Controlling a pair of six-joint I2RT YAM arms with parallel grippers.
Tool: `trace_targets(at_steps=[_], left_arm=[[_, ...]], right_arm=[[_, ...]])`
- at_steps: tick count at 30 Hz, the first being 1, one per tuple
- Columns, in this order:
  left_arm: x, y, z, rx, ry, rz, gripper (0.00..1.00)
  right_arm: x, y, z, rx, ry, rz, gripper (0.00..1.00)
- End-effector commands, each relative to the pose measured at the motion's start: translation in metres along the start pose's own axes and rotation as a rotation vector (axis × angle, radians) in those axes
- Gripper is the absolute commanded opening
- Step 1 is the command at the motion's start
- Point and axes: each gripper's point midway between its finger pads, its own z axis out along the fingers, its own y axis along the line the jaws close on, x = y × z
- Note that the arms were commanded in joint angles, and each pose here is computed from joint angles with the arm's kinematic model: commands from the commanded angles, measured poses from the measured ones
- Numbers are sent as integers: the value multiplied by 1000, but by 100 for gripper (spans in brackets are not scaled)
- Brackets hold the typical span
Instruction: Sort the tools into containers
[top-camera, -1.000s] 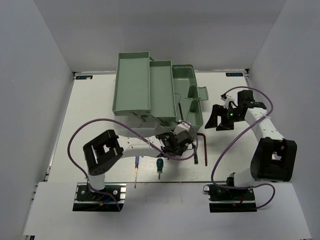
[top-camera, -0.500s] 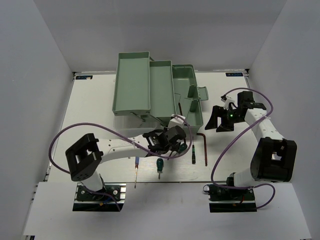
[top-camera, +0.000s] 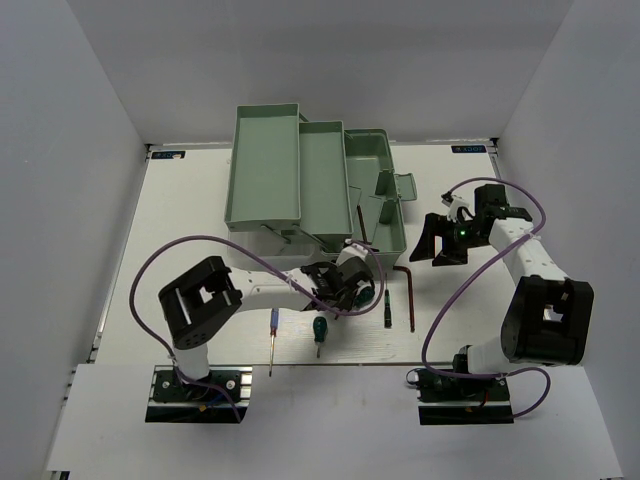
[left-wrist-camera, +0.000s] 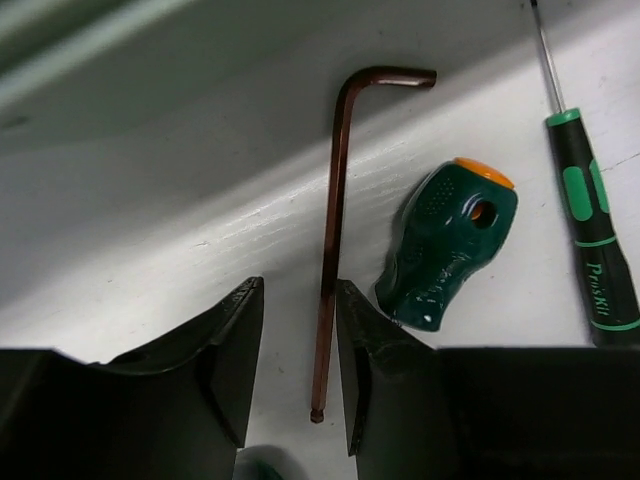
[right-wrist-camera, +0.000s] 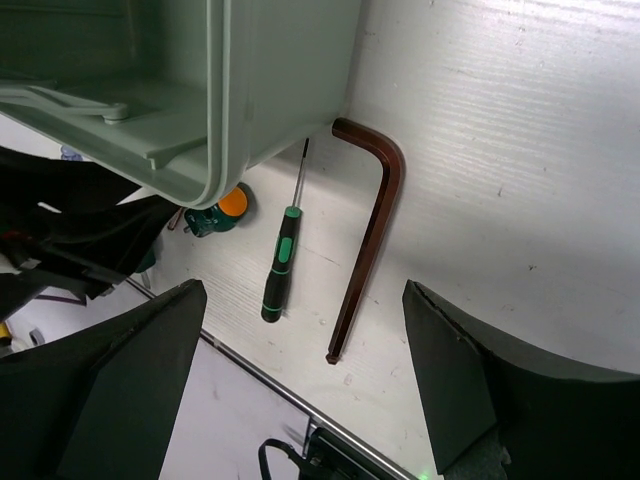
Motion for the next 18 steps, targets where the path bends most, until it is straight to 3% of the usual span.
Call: trace_targets(at_steps=[1, 11, 18], left_arm=[[-2, -10, 3, 53, 5, 10, 46], [35, -8, 23, 21, 125, 72, 40], [82, 16, 25, -63, 272, 143, 18]], right_arm=[[0, 4, -5, -9, -20, -12, 86], [0, 3, -3, -8, -20, -4, 86], [-2, 2, -2, -9, -21, 2, 86]])
